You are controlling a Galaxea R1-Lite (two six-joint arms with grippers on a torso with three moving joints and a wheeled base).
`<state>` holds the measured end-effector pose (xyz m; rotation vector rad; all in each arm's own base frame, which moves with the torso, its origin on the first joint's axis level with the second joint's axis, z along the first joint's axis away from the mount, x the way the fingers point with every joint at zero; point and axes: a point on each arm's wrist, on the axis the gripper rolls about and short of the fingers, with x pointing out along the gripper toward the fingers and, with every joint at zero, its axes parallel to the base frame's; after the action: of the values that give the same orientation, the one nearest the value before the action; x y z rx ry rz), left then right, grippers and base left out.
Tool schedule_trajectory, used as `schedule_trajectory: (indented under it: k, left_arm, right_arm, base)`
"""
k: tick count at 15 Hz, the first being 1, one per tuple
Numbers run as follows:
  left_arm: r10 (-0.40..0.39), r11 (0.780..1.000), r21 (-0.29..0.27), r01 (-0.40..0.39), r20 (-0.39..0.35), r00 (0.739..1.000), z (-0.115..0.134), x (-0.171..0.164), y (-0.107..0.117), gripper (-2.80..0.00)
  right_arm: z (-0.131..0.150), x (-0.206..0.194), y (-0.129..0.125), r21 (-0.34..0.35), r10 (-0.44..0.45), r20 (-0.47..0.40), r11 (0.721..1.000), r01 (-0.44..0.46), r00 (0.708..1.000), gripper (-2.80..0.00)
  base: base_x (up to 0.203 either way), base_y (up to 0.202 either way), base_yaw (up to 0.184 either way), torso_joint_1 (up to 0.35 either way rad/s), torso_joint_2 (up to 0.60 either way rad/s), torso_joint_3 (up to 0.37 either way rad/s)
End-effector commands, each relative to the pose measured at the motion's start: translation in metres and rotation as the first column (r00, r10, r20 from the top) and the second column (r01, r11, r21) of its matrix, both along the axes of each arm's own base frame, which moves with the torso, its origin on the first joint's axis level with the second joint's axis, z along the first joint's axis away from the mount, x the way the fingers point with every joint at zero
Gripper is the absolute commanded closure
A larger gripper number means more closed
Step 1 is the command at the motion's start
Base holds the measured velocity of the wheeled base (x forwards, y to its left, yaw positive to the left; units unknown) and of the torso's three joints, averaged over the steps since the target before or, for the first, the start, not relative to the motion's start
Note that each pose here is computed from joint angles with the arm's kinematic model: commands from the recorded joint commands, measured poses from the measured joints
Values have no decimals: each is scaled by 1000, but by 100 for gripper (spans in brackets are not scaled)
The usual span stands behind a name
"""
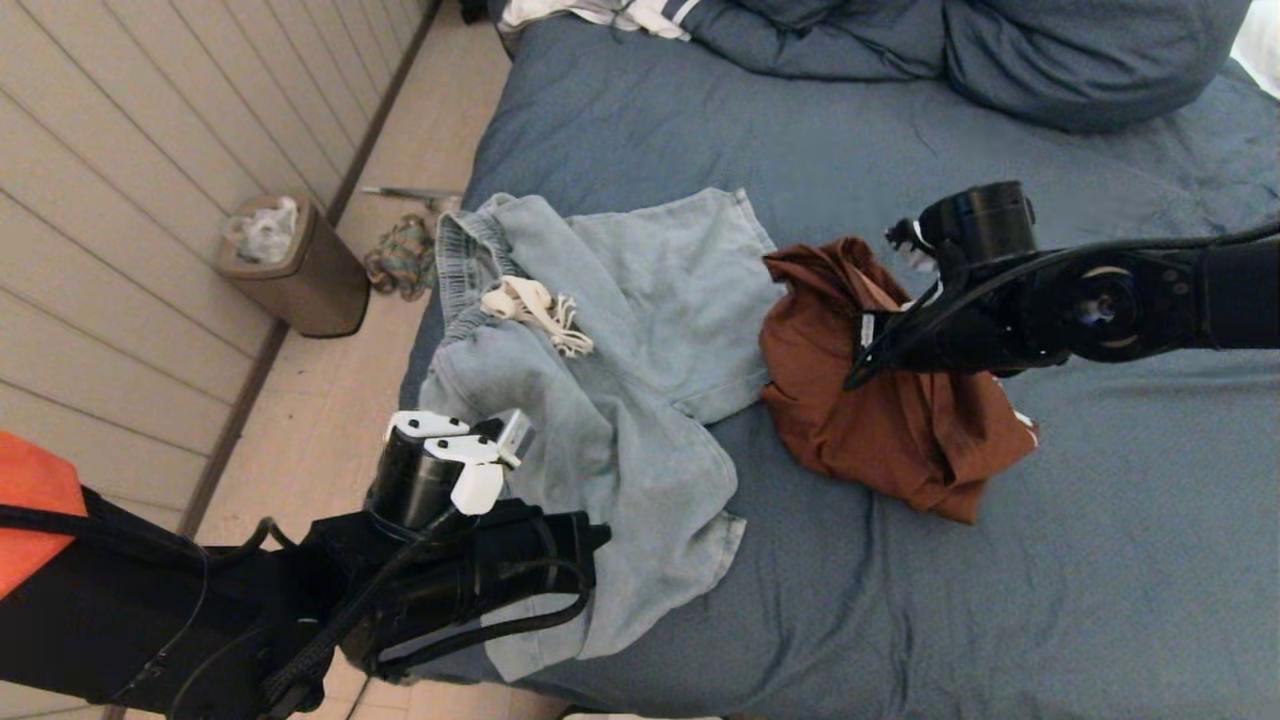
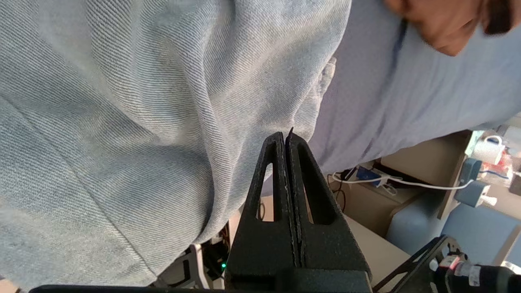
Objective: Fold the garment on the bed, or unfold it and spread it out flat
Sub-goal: Fold the brown shorts
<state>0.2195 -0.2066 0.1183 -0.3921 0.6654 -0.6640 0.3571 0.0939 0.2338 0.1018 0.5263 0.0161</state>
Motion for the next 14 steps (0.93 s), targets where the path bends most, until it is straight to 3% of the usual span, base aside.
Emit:
schedule_trajectory:
  k: [1,5,10,14]
  left_arm:
    - [1,1000,1,-1,-6,1000,-3,1,-1,0]
    - [2,1000,1,-2,-6,1000,-4,2,-2,0]
    - [2,1000,6,-2,-16,1000,-7,2,-2,0]
    - [-6,1000,-11,6,1,1000,1,-4,1,0]
  right_arm:
    - [7,-2,4,7,11,18,1000,-11,1000,0]
    - [10,-8,10,7,29,23,1000,-29,999,0]
    - [-3,-5,-19,-5,-45,-20,999,45,999,0]
    - [14,-5,-34,-14,-64,35,998,65,997,0]
  base:
    - [0,0,0,0,0,0]
    - [0,0,0,0,0,0]
    - [0,0,0,0,0,0]
    - [0,0,0,0,0,0]
